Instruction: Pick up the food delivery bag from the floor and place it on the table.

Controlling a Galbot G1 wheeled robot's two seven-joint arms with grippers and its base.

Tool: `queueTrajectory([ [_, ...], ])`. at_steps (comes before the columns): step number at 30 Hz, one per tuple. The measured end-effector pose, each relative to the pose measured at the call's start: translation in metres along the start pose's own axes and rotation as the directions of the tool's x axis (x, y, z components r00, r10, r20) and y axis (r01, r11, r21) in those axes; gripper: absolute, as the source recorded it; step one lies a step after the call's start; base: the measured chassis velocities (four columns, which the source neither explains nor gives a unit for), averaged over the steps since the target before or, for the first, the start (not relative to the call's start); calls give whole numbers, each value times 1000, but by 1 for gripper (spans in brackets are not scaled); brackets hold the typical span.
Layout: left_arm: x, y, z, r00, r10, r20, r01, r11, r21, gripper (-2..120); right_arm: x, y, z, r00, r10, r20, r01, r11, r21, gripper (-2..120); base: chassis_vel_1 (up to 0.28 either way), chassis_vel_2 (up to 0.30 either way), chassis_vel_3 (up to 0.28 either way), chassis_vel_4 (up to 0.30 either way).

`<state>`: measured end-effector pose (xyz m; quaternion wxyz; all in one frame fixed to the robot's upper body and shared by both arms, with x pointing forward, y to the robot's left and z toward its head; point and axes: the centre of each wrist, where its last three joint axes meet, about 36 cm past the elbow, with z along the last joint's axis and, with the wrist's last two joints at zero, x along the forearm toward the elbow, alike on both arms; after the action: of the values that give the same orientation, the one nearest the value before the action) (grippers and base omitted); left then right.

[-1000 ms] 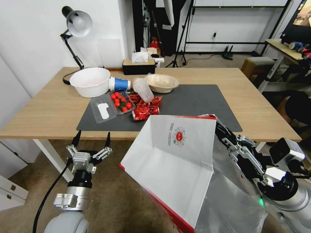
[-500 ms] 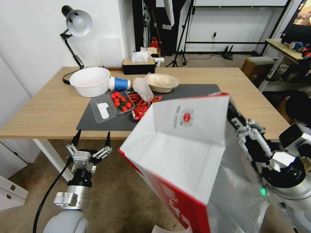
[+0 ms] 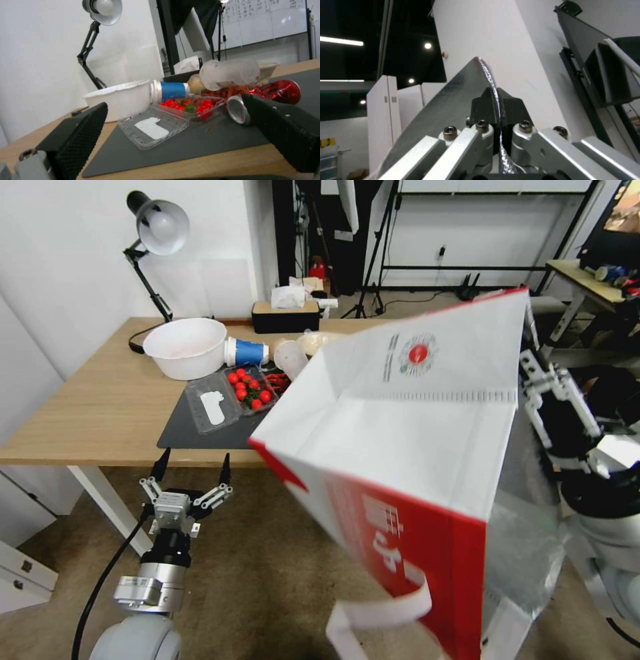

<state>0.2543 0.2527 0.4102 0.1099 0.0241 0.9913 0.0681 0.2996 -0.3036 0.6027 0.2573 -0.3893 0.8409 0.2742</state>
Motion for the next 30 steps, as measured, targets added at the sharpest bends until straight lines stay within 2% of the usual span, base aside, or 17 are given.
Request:
queueTrajectory([
  [9, -1, -2, 1, 1000, -6, 1, 6, 1000, 3, 100, -20, -9, -11, 999, 34, 10, -34, 999, 34, 0, 0, 0, 0, 0],
  [17, -1, -3, 5, 1000, -6, -9, 6, 1000, 4, 100, -40, -16, -20, 982, 183, 37, -185, 981, 62, 0, 0, 0, 0, 0],
  [23, -1, -5, 6, 1000, -4, -11, 4, 1000, 5, 100, -49, -23, -25, 971, 232, 56, -236, 970, 65, 0, 0, 0, 0, 0],
  [30, 0, -8, 6, 1000, -2, -14, 2, 1000, 9, 100, -63, -43, -26, 939, 334, 83, -338, 941, 31, 0, 0, 0, 0, 0],
])
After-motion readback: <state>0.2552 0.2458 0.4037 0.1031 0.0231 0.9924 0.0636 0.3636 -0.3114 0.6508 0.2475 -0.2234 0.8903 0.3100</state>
